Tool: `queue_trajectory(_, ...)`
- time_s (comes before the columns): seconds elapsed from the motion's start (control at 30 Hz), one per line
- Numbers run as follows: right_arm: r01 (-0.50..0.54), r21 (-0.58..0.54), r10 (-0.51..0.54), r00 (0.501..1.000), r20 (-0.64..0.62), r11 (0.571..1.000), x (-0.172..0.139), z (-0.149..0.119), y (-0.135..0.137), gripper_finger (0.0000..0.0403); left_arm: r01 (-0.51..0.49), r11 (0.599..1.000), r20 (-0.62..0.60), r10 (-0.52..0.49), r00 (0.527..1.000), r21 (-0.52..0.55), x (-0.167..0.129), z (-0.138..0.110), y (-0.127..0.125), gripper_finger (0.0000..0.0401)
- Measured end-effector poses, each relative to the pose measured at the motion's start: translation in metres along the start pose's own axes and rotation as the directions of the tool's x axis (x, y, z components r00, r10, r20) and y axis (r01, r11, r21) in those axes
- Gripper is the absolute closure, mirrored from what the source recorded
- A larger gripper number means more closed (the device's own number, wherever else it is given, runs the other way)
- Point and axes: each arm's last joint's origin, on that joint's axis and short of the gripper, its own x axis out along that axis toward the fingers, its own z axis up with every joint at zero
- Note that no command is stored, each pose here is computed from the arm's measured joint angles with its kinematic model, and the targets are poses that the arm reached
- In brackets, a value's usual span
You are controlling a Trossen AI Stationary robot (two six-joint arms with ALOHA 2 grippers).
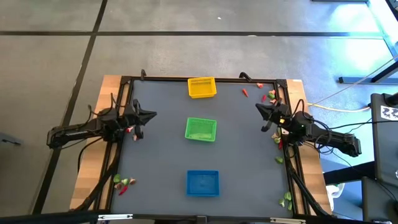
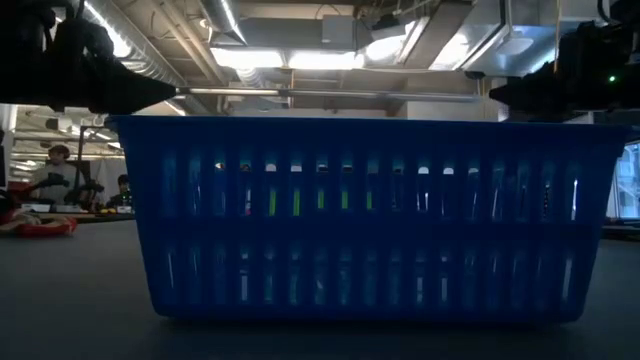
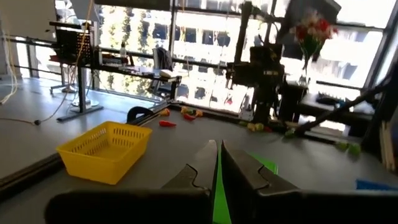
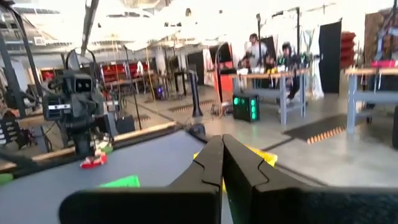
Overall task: Sort produce into baskets
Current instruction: Put the orange chili pepper into the yellow bin
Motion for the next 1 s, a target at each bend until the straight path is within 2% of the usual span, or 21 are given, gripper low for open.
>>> queue_trajectory(0.1,0.008,0.007,-0.008,0.999,0.041,1.0,0.0,0.004,0.0,0.0393,-0.012,0.999,0.061,0.014,0.998,-0.036,0.0,0.006,0.0,0.0382)
queue_trajectory(0.3,0.082,0.071,-0.09,0.987,0.131,0.994,-0.001,0.013,-0.002,0.0393,-0.062,0.998,0.132,0.065,0.989,-0.023,-0.001,0.012,0.001,0.0382)
queue_trajectory(0.4,0.115,0.074,-0.123,0.984,0.126,0.991,-0.001,0.013,-0.003,0.0393,-0.07,0.997,0.154,0.073,0.985,-0.024,-0.001,0.014,0.001,0.0382)
queue_trajectory(0.6,0.189,0.032,-0.19,0.981,0.03,0.982,0.007,0.008,-0.003,0.0393,-0.13,0.991,0.2,0.124,0.972,0.016,0.001,0.019,0.002,0.0382)
queue_trajectory(0.73,0.243,-0.027,-0.244,0.969,-0.032,0.97,0.018,0.014,-0.001,0.0393,-0.159,0.986,0.226,0.144,0.963,0.05,0.006,0.022,0.003,0.0382)
queue_trajectory(1.0,0.369,-0.205,-0.409,0.886,-0.217,0.907,0.06,0.028,-0.005,0.0393,-0.226,0.972,0.207,0.209,0.956,0.062,0.021,0.02,0.01,0.0382)
